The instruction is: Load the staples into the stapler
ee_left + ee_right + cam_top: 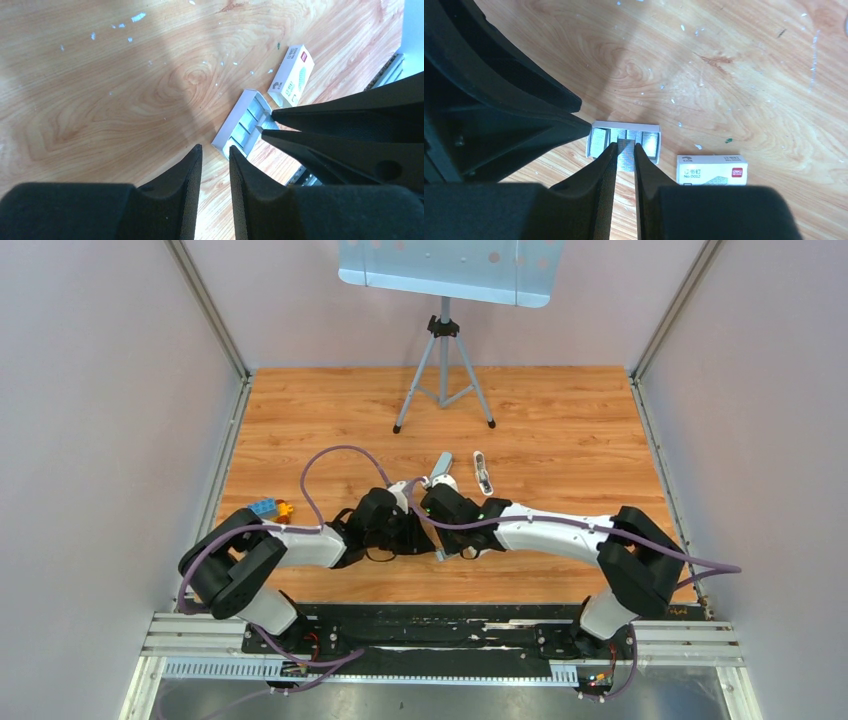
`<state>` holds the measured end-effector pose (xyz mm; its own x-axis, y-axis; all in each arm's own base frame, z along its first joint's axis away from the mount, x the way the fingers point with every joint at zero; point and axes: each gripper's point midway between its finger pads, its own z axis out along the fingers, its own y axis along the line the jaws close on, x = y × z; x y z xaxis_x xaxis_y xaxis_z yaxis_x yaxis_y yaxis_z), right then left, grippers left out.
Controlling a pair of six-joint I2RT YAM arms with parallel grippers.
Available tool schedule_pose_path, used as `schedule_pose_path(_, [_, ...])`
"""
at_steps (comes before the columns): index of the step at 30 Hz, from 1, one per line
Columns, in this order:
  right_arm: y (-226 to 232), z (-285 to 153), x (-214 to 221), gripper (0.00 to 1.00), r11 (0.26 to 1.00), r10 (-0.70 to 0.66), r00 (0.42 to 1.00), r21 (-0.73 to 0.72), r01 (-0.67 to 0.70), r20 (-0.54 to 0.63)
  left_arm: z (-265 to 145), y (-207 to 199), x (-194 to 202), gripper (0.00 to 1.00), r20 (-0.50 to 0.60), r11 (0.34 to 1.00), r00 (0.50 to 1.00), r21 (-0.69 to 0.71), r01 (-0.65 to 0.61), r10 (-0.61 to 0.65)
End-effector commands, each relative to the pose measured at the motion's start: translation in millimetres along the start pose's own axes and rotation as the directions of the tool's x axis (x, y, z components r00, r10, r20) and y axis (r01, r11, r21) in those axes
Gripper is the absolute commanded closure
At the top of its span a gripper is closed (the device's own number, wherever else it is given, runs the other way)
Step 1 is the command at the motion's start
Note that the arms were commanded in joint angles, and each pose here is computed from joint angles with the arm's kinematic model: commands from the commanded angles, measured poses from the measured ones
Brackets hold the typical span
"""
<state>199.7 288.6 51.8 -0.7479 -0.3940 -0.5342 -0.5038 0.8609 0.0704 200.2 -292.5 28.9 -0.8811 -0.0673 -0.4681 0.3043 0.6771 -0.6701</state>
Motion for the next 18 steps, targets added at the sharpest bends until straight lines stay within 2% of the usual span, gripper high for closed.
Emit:
schedule_pose_path(1, [-18, -19, -17, 0.8, 0.998, -0.021, 0.999, 0.064, 0.018, 0.045, -7, -6, -16, 0.71, 0.04, 0.997, 0.997, -0.031, -0.065, 0.066])
schedule_pose_path(8, [-72, -32, -47, 0.8, 0.99, 0.046, 0.993, 0.125, -0.059, 0.107, -20, -10, -33, 0.69, 0.075, 0.989, 0.988, -0.083, -0.126, 0.132])
schedule_pose_path(14, [-112, -31, -69, 0.79, 0.99, 0.064, 0.99, 0.117, -0.078, 0.126, -31, -18, -46, 0.69, 0.092, 0.98, 0.979, -0.1, -0.175, 0.184])
schedule_pose_path(18, [-134, -24, -84, 0.8, 0.987, 0.096, 0.985, 0.111, -0.112, 0.141, -43, -19, -56, 0.61, 0.1, 0.965, 0.968, -0.148, -0.215, 0.231])
